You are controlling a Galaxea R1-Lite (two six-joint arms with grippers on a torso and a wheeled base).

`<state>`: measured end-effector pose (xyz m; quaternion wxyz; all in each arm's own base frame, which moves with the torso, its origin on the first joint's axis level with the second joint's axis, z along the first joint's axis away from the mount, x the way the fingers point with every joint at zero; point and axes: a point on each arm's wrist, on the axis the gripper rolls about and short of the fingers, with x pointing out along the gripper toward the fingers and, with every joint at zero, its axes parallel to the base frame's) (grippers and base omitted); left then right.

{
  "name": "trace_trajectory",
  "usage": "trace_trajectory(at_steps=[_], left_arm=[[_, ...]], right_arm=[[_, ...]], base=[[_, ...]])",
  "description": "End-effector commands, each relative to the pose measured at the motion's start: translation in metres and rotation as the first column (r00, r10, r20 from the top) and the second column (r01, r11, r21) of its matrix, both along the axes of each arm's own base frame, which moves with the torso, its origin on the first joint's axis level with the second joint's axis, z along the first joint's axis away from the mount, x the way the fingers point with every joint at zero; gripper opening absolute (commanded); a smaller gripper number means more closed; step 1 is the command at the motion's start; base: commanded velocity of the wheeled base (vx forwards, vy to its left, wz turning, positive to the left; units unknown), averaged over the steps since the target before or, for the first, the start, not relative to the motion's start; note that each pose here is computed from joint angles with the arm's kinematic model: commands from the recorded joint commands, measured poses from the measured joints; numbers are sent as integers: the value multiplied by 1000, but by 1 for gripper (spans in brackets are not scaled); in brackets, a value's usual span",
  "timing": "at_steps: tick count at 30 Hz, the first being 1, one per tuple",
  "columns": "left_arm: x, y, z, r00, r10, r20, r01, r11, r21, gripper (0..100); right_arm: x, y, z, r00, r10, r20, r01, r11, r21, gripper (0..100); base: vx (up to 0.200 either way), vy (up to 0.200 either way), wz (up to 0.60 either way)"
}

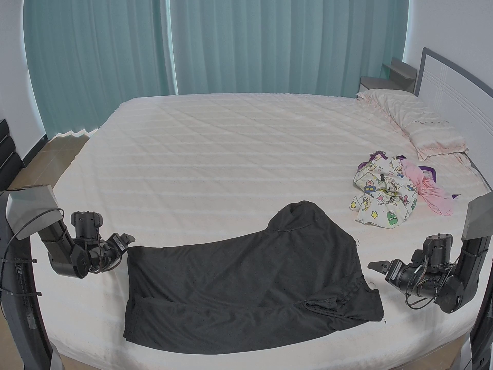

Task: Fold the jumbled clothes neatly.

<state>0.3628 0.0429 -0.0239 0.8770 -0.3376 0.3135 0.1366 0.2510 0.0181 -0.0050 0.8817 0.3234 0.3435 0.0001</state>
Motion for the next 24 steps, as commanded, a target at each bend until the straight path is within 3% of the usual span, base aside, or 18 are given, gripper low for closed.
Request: trace_trajectory(at_steps=[1, 11, 15, 18, 21, 24], left_arm=[[-53, -9, 30, 999, -50, -19, 48, 992, -115, 100], [-95, -19, 16, 987, -75, -145, 52, 986, -155, 100], [-96, -21, 14, 984, -94, -151, 68, 983, -170, 100], [-95, -21, 15, 984, -124, -126, 96, 972, -212, 100], [-97, -22, 15, 978, -166, -123, 131, 958, -257, 100], [-98, -22, 16, 977, -177, -117, 141, 953, -268, 100]], right_arm=[[0, 1, 0, 1000, 2, -1, -2, 1000, 1, 100], [0, 1, -1, 1000, 5, -6, -5, 1000, 2, 100], [2, 2, 2, 1000, 1, 11, -1, 1000, 12, 100], [10, 10, 8, 998, -32, 51, 28, 996, 89, 100], [23, 25, 14, 994, -82, 75, 66, 978, 197, 100], [41, 47, 10, 988, -122, 92, 99, 970, 224, 100]], base=[[0, 0, 0], [-180, 0, 0], [-150, 0, 0], [0, 0, 0], [0, 0, 0], [0, 0, 0]])
